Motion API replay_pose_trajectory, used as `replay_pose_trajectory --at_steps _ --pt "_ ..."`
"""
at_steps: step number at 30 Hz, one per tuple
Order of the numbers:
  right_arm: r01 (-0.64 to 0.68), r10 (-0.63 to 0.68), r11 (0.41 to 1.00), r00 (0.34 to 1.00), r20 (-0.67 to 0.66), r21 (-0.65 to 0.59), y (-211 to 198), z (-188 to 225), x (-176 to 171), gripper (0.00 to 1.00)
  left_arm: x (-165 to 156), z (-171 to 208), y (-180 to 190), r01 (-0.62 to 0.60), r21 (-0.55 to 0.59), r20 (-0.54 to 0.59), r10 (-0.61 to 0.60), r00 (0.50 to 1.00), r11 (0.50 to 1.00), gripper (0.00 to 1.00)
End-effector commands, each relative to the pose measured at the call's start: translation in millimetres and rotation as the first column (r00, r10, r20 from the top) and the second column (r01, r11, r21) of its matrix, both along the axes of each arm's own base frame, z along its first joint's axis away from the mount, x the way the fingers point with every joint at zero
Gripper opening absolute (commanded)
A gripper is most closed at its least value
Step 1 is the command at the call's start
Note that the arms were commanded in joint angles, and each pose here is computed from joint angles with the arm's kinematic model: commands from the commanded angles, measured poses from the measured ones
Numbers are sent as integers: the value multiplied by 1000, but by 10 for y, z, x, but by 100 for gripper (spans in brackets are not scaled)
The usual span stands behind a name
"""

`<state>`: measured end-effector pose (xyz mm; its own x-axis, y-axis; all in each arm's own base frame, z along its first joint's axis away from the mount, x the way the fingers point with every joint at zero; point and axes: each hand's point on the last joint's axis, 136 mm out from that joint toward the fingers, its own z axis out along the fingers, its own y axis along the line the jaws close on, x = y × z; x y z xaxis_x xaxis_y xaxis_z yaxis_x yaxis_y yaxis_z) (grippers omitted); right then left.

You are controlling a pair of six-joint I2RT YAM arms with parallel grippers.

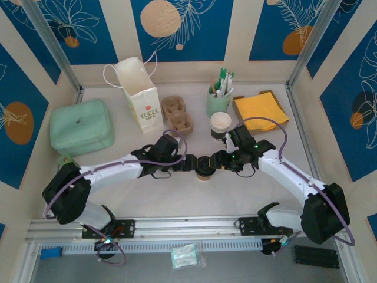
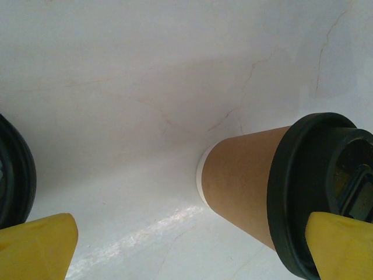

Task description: Pack the takeout coffee

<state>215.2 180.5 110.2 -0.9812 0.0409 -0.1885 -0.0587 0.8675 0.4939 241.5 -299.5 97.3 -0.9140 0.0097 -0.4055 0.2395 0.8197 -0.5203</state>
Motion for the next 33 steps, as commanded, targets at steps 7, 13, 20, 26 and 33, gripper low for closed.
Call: replay_pose_trajectory --at_steps 7,13,20,26,33 --pt "-6 6 1000 1000 -8 -6 -1 -44 -24 60 -27 -122 -9 3 3 -37 -3 999 1000 100" --pt "0 0 1000 1000 -14 -6 -7 -83 -43 60 -43 -227 59 5 51 -47 -2 999 999 100" --pt "8 -8 1000 1000 -26 2 -9 -134 -76 60 -139 -424 215 3 126 -65 5 998 992 100" --pt "1 -1 1000 1000 -13 16 15 -57 -48 60 -179 -442 219 0 126 -69 8 998 992 100" --pt "7 -9 996 1000 23 88 59 220 53 60 -113 -262 148 11 112 -37 -6 999 994 100"
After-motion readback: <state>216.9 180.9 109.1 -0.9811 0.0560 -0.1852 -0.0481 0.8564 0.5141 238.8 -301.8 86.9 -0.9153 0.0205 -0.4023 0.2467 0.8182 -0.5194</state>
